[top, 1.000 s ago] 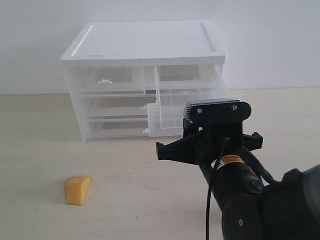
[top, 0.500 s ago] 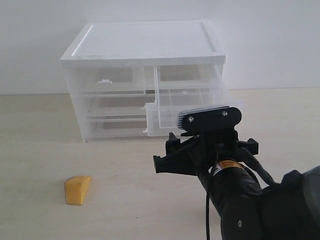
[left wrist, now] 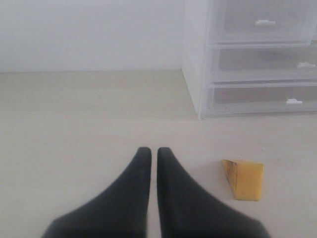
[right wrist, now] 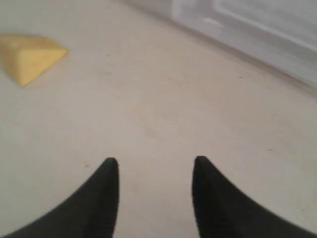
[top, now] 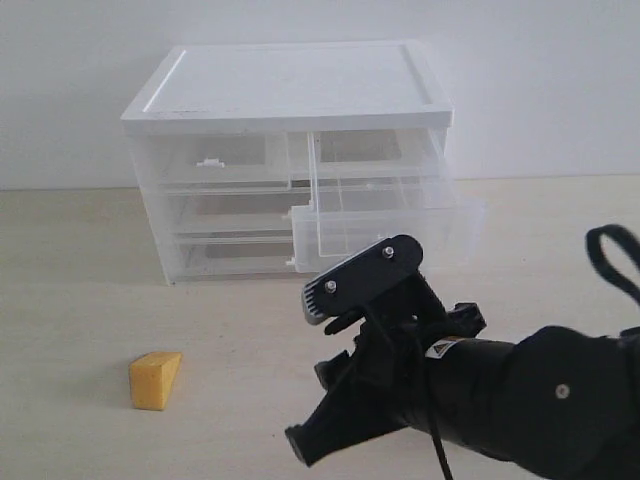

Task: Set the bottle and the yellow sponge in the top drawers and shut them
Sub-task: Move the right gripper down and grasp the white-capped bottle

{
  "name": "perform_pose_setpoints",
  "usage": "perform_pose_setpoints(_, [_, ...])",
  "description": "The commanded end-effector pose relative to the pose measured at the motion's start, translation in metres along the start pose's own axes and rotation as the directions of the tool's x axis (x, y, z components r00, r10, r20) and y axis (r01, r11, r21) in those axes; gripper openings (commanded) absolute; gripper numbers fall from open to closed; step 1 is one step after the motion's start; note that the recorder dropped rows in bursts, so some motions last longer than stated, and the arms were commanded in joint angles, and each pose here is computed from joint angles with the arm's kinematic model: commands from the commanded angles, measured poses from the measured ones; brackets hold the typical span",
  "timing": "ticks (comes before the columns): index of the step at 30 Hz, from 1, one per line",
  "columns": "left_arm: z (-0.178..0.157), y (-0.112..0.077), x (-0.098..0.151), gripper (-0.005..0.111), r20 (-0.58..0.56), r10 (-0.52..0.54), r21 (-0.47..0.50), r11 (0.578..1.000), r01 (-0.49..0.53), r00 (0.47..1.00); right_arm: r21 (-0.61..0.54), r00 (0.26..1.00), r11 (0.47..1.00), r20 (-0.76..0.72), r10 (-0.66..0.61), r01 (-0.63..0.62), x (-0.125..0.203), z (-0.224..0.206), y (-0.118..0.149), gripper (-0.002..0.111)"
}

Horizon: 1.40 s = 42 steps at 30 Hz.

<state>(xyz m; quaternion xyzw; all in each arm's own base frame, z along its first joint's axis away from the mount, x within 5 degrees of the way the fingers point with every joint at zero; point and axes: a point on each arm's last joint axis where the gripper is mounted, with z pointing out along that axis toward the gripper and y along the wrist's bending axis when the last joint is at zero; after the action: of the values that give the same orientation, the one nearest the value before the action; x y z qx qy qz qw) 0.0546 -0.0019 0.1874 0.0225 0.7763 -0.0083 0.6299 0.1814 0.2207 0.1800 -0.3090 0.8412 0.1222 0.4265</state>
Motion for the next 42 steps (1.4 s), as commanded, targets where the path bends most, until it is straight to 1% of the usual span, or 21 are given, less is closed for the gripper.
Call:
perform_pose_setpoints(1, [0.0, 0.0, 0.001, 0.004, -0.001, -0.004, -0.001, 1.0, 0.004, 1.0, -0.211, 0.992, 0.97, -0.027, -0.125, 0.117, -0.004, -0.027, 0.012, 0.0])
perform_pose_setpoints(4, [0.0, 0.0, 0.001, 0.004, -0.001, -0.004, -0.001, 1.0, 0.004, 1.0, -0.368, 0.984, 0.927, -0.127, -0.123, 0.068, 0.0, -0.033, 0.003, 0.0])
perform_pose_setpoints(5, [0.0, 0.0, 0.001, 0.004, -0.001, -0.004, -0.001, 1.0, 0.004, 1.0, -0.392, 0.98, 0.918, -0.156, -0.125, 0.055, 0.001, -0.033, -0.002, 0.0])
perform_pose_setpoints(7, [0.0, 0.0, 0.001, 0.004, -0.001, -0.004, -0.001, 1.0, 0.004, 1.0, -0.439, 0.945, 0.898, -0.296, -0.14, -0.004, 0.005, -0.037, -0.021, 0.0])
perform_pose_setpoints(8, [0.0, 0.0, 0.001, 0.004, -0.001, -0.004, -0.001, 1.0, 0.004, 1.0, -0.427, 0.922, 0.904, -0.357, -0.15, -0.018, 0.006, -0.039, -0.029, 0.0])
perform_pose_setpoints(9, [0.0, 0.0, 0.001, 0.004, -0.001, -0.004, -0.001, 1.0, 0.004, 1.0, -0.406, 0.867, 0.914, -0.462, -0.185, -0.022, 0.005, -0.044, -0.038, 0.0])
perform_pose_setpoints(10, [0.0, 0.0, 0.001, 0.004, -0.001, -0.004, -0.001, 1.0, 0.004, 1.0, -0.385, 0.829, 0.923, -0.513, -0.224, 0.011, 0.003, -0.047, -0.043, 0.0])
perform_pose_setpoints(12, [0.0, 0.0, 0.001, 0.004, -0.001, -0.004, -0.001, 1.0, 0.004, 1.0, -0.299, 0.747, 0.953, -0.622, -0.235, 0.05, -0.008, -0.055, -0.055, 0.0])
perform_pose_setpoints(14, [0.0, 0.0, 0.001, 0.004, -0.001, -0.004, -0.001, 1.0, 0.004, 1.0, -0.239, 0.668, 0.958, -0.688, -0.283, 0.16, -0.019, -0.064, -0.069, 0.0])
perform_pose_setpoints(15, [0.0, 0.0, 0.001, 0.004, -0.001, -0.004, -0.001, 1.0, 0.004, 1.0, -0.177, 0.621, 0.955, -0.728, -0.29, 0.239, -0.024, -0.069, -0.081, 0.0])
perform_pose_setpoints(17, [0.0, 0.0, 0.001, 0.004, -0.001, -0.004, -0.001, 1.0, 0.004, 1.0, -0.114, 0.58, 0.948, -0.767, -0.273, 0.296, -0.027, -0.073, -0.098, 0.0])
perform_pose_setpoints(19, [0.0, 0.0, 0.001, 0.004, -0.001, -0.004, -0.001, 1.0, 0.004, 1.0, -0.086, 0.583, 0.96, -0.779, -0.231, 0.266, -0.025, -0.075, -0.115, 0.0])
perform_pose_setpoints(20, [0.0, 0.0, 0.001, 0.004, -0.001, -0.004, -0.001, 1.0, 0.004, 1.0, -0.072, 0.601, 0.972, -0.775, -0.197, 0.226, -0.023, -0.076, -0.124, 0.0])
perform_pose_setpoints(24, [0.0, 0.0, 0.001, 0.004, -0.001, -0.004, -0.001, 1.0, 0.004, 1.0, 0.045, 0.737, 0.999, -0.675, 0.037, -0.009, -0.021, -0.076, -0.162, 0.0])
perform_pose_setpoints(27, [0.0, 0.0, 0.001, 0.004, -0.001, -0.004, -0.001, 1.0, 0.004, 1.0, 0.057, 0.783, 0.99, -0.607, 0.14, -0.133, -0.021, -0.076, -0.173, 0.0])
perform_pose_setpoints(29, [0.0, 0.0, 0.001, 0.004, -0.001, -0.004, -0.001, 1.0, 0.004, 1.0, 0.046, 0.791, 0.989, -0.594, 0.142, -0.143, -0.022, -0.076, -0.173, 0.001])
perform_pose_setpoints(30, [0.0, 0.0, 0.001, 0.004, -0.001, -0.004, -0.001, 1.0, 0.004, 1.0, 0.039, 0.793, 0.989, -0.594, 0.135, -0.14, -0.023, -0.075, -0.171, 0.005])
perform_pose_setpoints(32, [0.0, 0.0, 0.001, 0.004, -0.001, -0.004, -0.001, 1.0, 0.004, 1.0, 0.024, 0.794, 0.991, -0.596, 0.118, -0.129, -0.024, -0.073, -0.167, 0.019])
perform_pose_setpoints(36, [0.0, 0.0, 0.001, 0.004, -0.001, -0.004, -0.001, 1.0, 0.004, 1.0, 0.018, 0.801, 0.994, -0.59, 0.098, -0.108, -0.026, -0.072, -0.165, 0.068])
perform_pose_setpoints(37, [0.0, 0.0, 0.001, 0.004, -0.001, -0.004, -0.001, 1.0, 0.004, 1.0, 0.022, 0.805, 0.994, -0.585, 0.099, -0.106, -0.025, -0.071, -0.165, 0.073])
perform_pose_setpoints(42, [0.0, 0.0, 0.001, 0.004, -0.001, -0.004, -0.001, 1.0, 0.004, 1.0, 0.045, 0.813, 0.995, -0.575, 0.095, -0.084, -0.011, -0.056, -0.168, 0.073])
